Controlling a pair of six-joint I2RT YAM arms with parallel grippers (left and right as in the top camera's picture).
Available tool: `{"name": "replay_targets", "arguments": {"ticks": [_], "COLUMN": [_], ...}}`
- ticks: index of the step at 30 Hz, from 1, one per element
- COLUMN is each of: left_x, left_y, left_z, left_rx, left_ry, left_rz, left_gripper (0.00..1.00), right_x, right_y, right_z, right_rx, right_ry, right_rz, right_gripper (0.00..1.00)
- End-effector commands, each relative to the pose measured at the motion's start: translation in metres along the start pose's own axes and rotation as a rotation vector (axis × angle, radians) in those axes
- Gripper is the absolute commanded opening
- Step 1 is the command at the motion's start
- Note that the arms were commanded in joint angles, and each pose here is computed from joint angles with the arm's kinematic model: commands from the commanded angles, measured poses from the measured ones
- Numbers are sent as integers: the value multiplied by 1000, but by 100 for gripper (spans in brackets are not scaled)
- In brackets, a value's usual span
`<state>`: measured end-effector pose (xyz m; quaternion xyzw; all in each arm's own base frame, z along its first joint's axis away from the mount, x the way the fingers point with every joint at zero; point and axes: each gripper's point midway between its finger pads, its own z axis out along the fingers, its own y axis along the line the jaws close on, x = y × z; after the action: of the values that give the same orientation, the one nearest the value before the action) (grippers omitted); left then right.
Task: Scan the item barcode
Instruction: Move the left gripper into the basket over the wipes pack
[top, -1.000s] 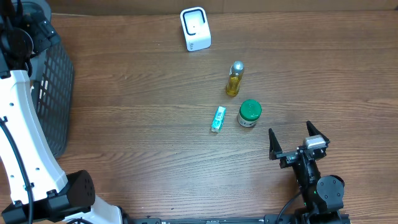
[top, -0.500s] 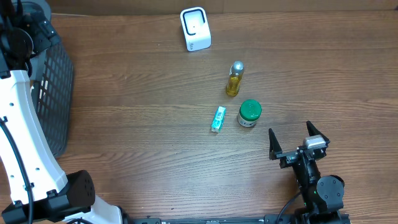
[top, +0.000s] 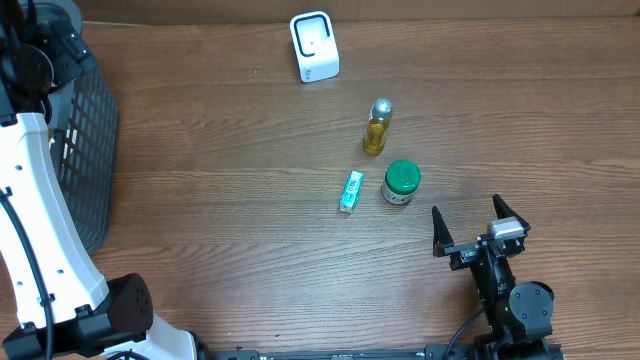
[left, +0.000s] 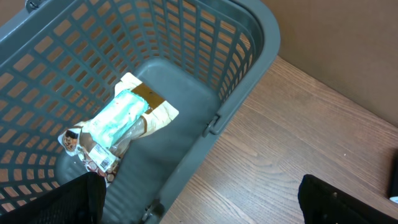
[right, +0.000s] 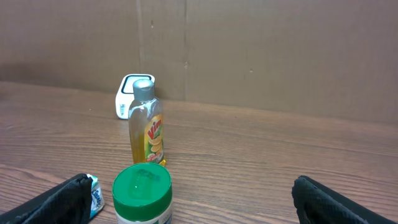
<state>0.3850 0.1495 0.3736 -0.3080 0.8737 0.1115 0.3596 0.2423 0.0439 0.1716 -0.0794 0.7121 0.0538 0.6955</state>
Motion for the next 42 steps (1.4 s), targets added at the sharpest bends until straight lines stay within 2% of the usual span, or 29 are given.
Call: {"name": "replay_targets", "arguments": {"ticks": [1, 10, 13, 15, 16, 17, 18, 20, 21, 26, 32, 38, 40, 42], "left_x": [-4, -4, -33, -45, -51, -57, -65, -75, -77, -58, -22, 11, 27, 40], "left_y": [4, 4, -9, -15, -17, -16, -10, 13, 33, 82, 97, 147, 155, 157], "left_z": [-11, -11, -13, -16, -17, -16, -12, -1, 9, 57, 124, 179, 198, 213], "left_rx": [0, 1, 58, 87, 84, 66, 20, -98, -183, -280, -56, -84, -84, -80], "left_ry": [-25, -26, -142, -189, -219, -243, -269, -281, -268, -107, 97, 252, 313, 361], "left_rz": [3, 1, -46, 16, 86, 167, 216, 225, 208, 222, 328, 261, 251, 250], "left_gripper": [99, 100, 99, 100, 93, 78, 72, 77, 83, 86, 86, 89, 99, 100], "right_x": [2, 2, 2, 2, 2, 2, 2, 2, 2, 2, 2, 2, 2, 2], "right_y": [-1, -1, -1, -1, -1, -1, -1, -1, -1, -1, -1, -1, -1, -1], "right_z": [0, 0, 0, 0, 0, 0, 0, 0, 0, 0, 0, 0, 0, 0], "right_rx": [7, 7, 7, 7, 7, 7, 7, 7, 7, 7, 7, 8, 7, 7], "right_ry": [-2, -3, -2, -3, -3, -2, -3, -3, -3, -3, -2, -3, -2, -3], "right_rz": [3, 3, 3, 3, 3, 3, 3, 3, 3, 3, 3, 3, 3, 3], "right_gripper": [100, 100, 100, 100, 100, 100, 100, 100, 100, 100, 100, 100, 100, 100]}}
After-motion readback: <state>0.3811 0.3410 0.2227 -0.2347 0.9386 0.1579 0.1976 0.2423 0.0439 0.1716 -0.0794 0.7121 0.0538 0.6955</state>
